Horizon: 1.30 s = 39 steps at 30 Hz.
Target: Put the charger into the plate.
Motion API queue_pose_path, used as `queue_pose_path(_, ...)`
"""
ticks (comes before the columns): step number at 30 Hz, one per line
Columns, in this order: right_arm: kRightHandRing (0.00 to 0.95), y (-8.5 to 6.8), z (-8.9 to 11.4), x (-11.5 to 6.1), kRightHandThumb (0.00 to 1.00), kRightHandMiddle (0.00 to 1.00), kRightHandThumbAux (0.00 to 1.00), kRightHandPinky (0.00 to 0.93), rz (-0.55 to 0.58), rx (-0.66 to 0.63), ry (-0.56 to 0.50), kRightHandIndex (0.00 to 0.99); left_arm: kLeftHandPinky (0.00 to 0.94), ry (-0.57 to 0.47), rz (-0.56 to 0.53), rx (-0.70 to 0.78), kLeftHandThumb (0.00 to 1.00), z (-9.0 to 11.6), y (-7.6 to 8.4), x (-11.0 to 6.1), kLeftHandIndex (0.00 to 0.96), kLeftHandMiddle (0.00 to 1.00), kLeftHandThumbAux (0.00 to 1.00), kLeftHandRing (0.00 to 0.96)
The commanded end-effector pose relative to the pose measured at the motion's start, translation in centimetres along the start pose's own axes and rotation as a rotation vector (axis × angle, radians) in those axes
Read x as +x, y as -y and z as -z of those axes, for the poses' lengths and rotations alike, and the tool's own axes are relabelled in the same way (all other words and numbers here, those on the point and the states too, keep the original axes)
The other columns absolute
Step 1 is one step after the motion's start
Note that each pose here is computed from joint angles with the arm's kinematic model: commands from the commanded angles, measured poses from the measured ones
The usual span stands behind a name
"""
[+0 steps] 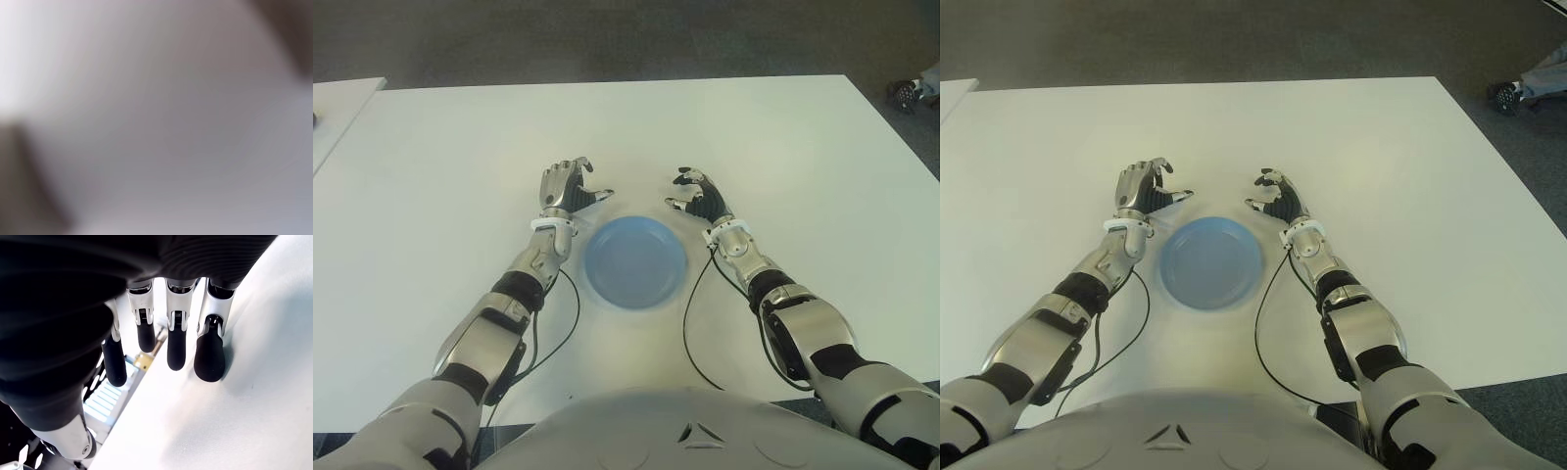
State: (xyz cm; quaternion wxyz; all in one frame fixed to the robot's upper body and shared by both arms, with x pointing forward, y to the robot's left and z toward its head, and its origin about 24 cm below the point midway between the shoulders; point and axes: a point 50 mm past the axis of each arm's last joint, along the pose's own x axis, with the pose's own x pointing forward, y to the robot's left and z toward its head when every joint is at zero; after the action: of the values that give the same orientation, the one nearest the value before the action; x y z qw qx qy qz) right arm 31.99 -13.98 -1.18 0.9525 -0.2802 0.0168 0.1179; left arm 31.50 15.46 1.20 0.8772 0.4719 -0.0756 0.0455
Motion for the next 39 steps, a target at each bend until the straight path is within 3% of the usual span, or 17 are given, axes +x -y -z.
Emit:
queue_pose_path(1,0.256,-3.5,5.3,-4.0,0.160,0.249,0.801,0.314,-0.157,-0.030,-0.278,0.325,0.868,-0.031,0.006,-0.073,0.749,0.1,-0.3,0.0,0.443,0.870,0.696,0.863)
queue_pose_path(28,0.284,-3.8,5.2,-3.9,0.154,0.245,0.817,0.349,-0.155,-0.062,-0.286,0.301,0.870,0.070,-0.046,-0.080,0.751,-1.8,-1.9,0.7,0.443,0.877,0.696,0.869)
queue_pose_path(39,0.249,-4.0,5.1,-3.8,0.140,0.236,0.801,0.264,-0.157,-0.080,-0.286,0.289,0.873,0.107,-0.056,-0.087,0.751,-2.6,-2.8,0.7,0.443,0.878,0.696,0.868)
